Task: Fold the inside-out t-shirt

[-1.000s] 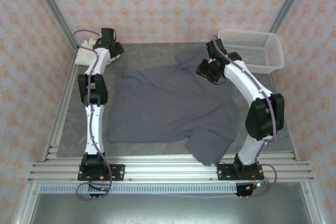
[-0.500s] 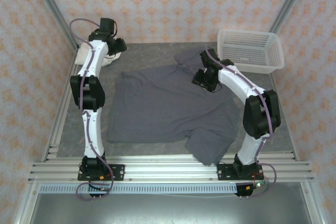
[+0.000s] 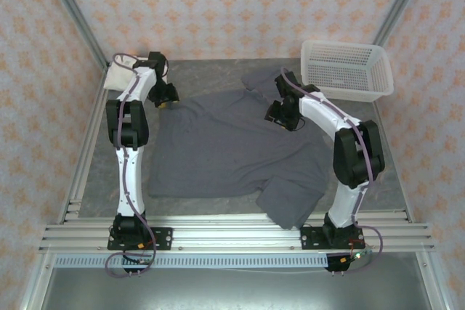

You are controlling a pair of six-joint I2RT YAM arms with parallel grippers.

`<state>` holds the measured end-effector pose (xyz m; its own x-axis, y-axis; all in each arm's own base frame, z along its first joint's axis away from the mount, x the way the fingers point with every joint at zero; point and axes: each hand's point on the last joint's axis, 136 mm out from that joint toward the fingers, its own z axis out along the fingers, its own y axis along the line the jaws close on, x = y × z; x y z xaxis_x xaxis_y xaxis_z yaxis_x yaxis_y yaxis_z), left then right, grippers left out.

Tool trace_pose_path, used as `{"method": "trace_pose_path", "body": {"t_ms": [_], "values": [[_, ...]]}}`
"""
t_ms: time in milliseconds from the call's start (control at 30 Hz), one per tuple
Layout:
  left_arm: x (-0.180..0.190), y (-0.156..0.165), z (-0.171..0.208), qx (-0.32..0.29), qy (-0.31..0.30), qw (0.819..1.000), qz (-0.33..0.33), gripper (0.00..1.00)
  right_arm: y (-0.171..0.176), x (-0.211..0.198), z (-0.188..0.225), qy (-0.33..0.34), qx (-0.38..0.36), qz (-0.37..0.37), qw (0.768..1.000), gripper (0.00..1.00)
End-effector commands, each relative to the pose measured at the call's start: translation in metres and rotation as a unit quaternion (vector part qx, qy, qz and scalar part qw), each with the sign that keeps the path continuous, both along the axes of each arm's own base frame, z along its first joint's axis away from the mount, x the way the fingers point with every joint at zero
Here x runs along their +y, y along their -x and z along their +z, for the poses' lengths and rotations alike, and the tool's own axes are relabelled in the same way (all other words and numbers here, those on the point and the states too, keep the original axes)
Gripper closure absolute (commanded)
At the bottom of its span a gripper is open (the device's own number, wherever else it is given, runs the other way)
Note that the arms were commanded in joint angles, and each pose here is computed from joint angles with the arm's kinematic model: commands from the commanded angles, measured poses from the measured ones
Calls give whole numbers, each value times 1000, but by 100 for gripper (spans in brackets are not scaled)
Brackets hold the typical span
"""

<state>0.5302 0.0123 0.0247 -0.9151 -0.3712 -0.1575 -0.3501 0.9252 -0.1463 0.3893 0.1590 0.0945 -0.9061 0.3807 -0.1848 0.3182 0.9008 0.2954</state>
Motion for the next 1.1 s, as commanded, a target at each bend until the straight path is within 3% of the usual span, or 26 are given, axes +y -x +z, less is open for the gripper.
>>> {"method": "trace_pose_path", "body": {"t_ms": [0,100,133,200,233,400,567,667,767,867,1067], "values": [[1,6,-20,24,-7,1000,-2,69,1,-8,-4,19,3,-12,1000,46],[-2,-2,-17,8,15,1000,11,93,10,-31,-23,52,26,-58,997,47],[-1,-4,-10,2,14,1000,13,100,16,-37,-31,57,39,-71,995,55],[3,-8,14,-22,4,1000,12,100,31,-45,-48,67,62,-88,992,71],[4,-10,30,-39,2,999,9,100,40,-47,-57,66,74,-95,991,73],[2,6,89,-89,-14,996,10,100,73,-51,-89,71,115,-105,985,77],[-7,59,76,-54,-48,997,24,100,85,-52,-99,72,136,-107,982,76],[-21,94,47,-34,-75,996,20,99,56,-45,-66,68,78,-87,991,70],[-42,121,15,-22,-78,997,11,97,-1,-27,-7,60,-39,-49,996,59],[-47,142,-6,-11,-87,996,19,91,-52,3,35,44,-119,-12,992,55],[-32,157,33,-101,-90,989,53,74,-108,84,47,-6,-163,47,986,55]]}}
